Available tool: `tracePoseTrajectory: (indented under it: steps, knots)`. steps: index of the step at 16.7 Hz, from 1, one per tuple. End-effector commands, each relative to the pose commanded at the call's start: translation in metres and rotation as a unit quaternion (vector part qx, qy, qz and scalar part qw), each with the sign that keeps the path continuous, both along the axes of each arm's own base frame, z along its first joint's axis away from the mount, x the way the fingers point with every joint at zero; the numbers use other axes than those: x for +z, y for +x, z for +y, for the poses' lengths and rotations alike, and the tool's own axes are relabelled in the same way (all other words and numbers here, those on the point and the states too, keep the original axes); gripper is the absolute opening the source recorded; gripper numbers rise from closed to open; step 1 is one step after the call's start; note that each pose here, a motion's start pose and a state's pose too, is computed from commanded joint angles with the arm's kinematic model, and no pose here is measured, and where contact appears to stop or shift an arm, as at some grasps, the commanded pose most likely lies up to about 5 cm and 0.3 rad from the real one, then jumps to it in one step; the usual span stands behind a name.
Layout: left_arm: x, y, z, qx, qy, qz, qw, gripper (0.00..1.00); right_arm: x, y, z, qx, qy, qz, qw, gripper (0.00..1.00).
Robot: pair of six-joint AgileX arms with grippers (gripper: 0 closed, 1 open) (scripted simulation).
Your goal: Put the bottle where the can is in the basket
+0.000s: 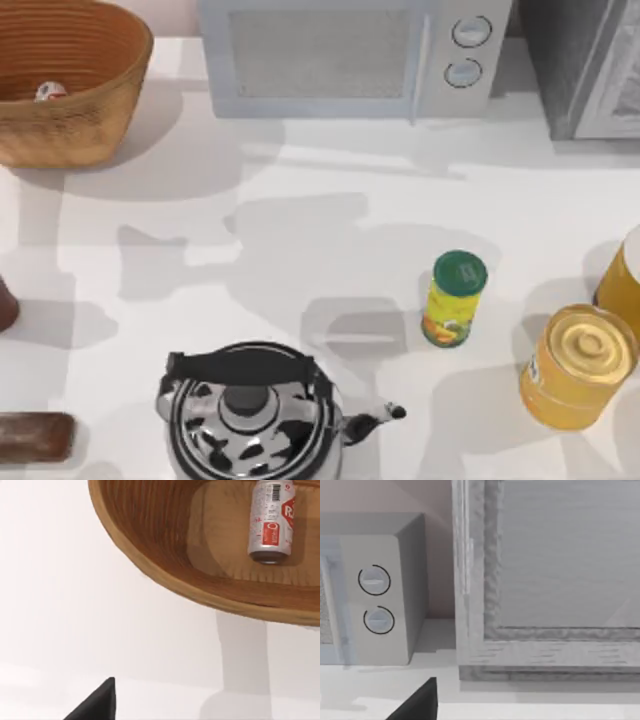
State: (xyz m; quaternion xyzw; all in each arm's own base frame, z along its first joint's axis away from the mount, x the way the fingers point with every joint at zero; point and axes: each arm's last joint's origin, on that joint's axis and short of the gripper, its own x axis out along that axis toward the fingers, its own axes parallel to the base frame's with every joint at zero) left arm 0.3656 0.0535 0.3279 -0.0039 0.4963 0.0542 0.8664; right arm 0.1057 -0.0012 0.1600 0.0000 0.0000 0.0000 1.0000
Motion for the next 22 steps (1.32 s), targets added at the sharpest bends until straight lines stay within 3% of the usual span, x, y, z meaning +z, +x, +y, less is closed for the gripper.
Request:
tracePoseTrajectory:
  steps: [4, 9, 15, 22]
  knots:
    - [-0.059, 0.080, 0.006, -0.013, -0.026, 0.128, 0.991, 1.00, 0.000, 0.000, 0.000, 0.000, 0.000, 0.000, 1.000, 1.00]
    - [-0.114, 0.137, -0.003, -0.036, -0.046, 0.180, 0.982, 1.00, 0.000, 0.000, 0.000, 0.000, 0.000, 0.000, 1.000, 1.00]
    - [-0.137, 0.159, -0.017, -0.057, -0.054, 0.163, 0.983, 1.00, 0.000, 0.000, 0.000, 0.000, 0.000, 0.000, 1.000, 1.00]
    - [-0.136, 0.160, -0.015, -0.055, -0.054, 0.159, 0.984, 1.00, 0.000, 0.000, 0.000, 0.000, 0.000, 0.000, 1.000, 1.00]
